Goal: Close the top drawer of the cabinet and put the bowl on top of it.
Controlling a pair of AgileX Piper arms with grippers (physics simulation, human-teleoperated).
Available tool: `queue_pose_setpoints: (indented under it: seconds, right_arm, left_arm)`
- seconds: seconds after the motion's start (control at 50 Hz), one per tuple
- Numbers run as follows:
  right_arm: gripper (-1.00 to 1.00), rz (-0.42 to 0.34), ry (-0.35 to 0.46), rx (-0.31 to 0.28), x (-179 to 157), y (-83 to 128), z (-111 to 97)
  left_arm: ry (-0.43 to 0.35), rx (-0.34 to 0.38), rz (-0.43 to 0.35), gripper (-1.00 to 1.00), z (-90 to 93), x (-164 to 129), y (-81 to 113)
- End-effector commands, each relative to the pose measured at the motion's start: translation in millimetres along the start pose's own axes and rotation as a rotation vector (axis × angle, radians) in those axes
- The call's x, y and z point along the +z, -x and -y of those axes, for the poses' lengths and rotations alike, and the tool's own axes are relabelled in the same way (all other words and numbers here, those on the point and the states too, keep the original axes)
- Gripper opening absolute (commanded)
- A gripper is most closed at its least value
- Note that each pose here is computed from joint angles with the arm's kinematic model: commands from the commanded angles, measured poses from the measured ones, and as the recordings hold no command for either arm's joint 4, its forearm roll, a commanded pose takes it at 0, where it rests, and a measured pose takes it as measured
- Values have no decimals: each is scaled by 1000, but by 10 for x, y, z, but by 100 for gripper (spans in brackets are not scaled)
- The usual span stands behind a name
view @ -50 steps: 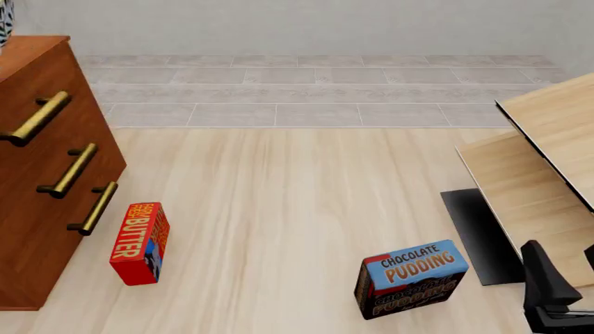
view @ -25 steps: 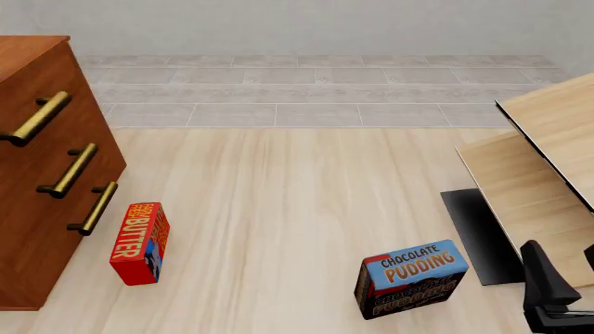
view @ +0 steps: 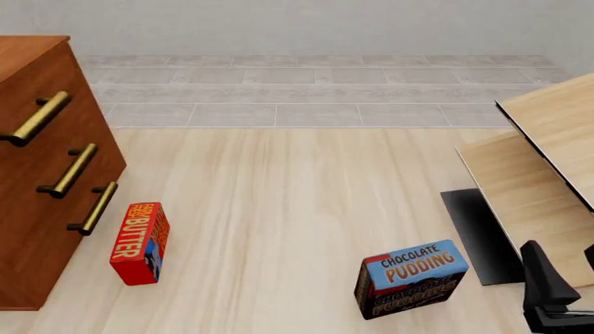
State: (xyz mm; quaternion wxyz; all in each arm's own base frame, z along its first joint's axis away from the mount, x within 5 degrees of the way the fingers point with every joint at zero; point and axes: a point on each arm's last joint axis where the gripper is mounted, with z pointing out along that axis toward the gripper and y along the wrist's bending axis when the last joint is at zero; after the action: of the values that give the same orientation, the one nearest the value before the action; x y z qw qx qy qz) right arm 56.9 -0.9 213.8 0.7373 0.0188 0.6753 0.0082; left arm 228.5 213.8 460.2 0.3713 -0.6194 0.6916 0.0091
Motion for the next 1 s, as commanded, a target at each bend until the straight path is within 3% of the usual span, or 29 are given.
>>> queue_pose_setpoints:
  seconds: [0.02,0.44,0.48,0.56,0.58,0.68,0.72,1.0]
  right_arm:
    - [100,0,-3,3,0,1,2]
    - [100,2,-3,3,-5,-1,2]
    - [100,2,-2,4,-4,-1,1]
    - [100,1,-1,4,-3,0,1]
    - [100,1,-1,4,-3,0,1]
    - [100,2,-1,4,-3,1,0]
    - [100,2,-1,5,-3,1,0]
    - [100,5,-2,8,-5,7,1]
  left_arm:
    - [28,-15,-24,-100,-39,168,5]
    - [47,-11,-13,-100,-130,206,67]
    - [22,-10,31,-100,-126,76,128]
    - [-17,-2,48,-100,-26,6,105]
    - [-3,-11,76,100,-114,-61,189]
    - [-33,0,73,100,-16,-86,140]
    - [-14,-12,81,100,-90,-100,178]
    - [-45,-10,117,100,-54,-316,203]
